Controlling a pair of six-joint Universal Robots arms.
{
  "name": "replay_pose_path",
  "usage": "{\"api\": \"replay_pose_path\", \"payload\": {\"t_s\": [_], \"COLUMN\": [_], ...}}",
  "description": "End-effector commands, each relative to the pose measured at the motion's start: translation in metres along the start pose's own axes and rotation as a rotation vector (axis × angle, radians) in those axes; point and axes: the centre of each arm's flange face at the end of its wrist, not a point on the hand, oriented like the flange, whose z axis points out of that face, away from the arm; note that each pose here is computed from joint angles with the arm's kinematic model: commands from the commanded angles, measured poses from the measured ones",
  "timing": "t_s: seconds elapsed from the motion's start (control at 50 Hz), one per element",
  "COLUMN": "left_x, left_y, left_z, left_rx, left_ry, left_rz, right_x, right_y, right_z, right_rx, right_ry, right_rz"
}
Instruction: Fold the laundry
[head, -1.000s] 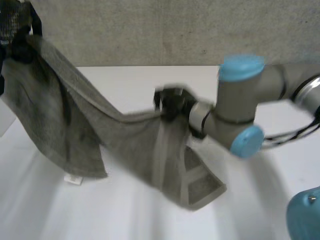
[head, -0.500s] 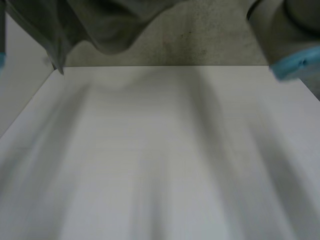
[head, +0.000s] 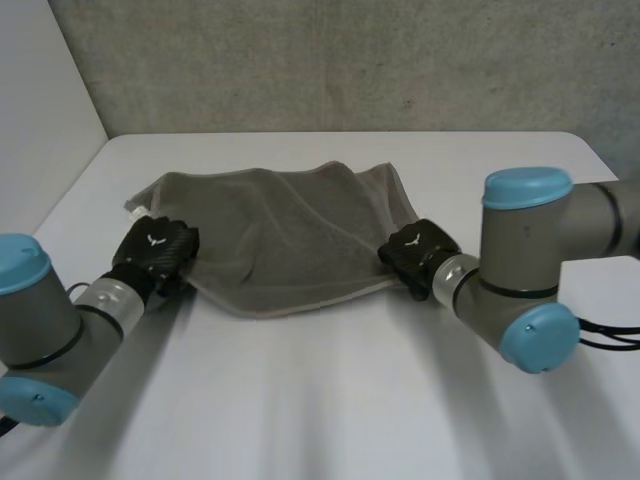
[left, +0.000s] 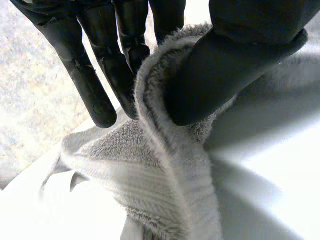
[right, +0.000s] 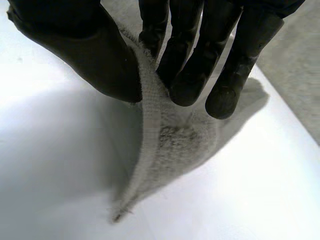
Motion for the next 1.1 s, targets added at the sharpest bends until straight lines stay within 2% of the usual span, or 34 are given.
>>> {"api": "replay_pose_path", "payload": {"t_s": [0.02, 0.24, 0.4, 0.56, 0.8, 0.9, 1.06, 1.1], "left_x": [-0.011, -0.011, -0.017, -0.016, -0.011, -0.012, -0.020, -0.027], "left_y": [-0.010, 0.009, 0.022, 0.023, 0.018, -0.001, -0.033, -0.037], "left_z": [-0.017, -0.019, -0.018, -0.023, -0.035, -0.047, -0.077, -0.084], "left_rx": [-0.037, -0.113, -0.180, -0.193, -0.174, -0.126, -0.123, -0.143], "left_ry": [-0.025, -0.095, -0.167, -0.167, -0.143, -0.126, -0.140, -0.158], "left_rz": [0.048, 0.038, 0.028, 0.023, -0.019, -0.021, -0.015, -0.024], "right_x": [0.028, 0.033, 0.039, 0.043, 0.037, 0.038, 0.037, 0.030], "right_y": [-0.011, 0.001, 0.011, 0.027, 0.034, 0.035, 0.026, 0.031], "right_z": [-0.025, -0.070, -0.089, -0.089, -0.090, -0.091, -0.113, -0.134], "right_rx": [0.015, -0.028, -0.018, -0.012, -0.024, -0.033, -0.104, -0.212], "right_ry": [0.070, 0.087, 0.091, 0.139, 0.131, 0.128, 0.069, -0.058], "right_rz": [0.023, 0.054, 0.080, 0.092, 0.096, 0.093, 0.019, -0.100]}}
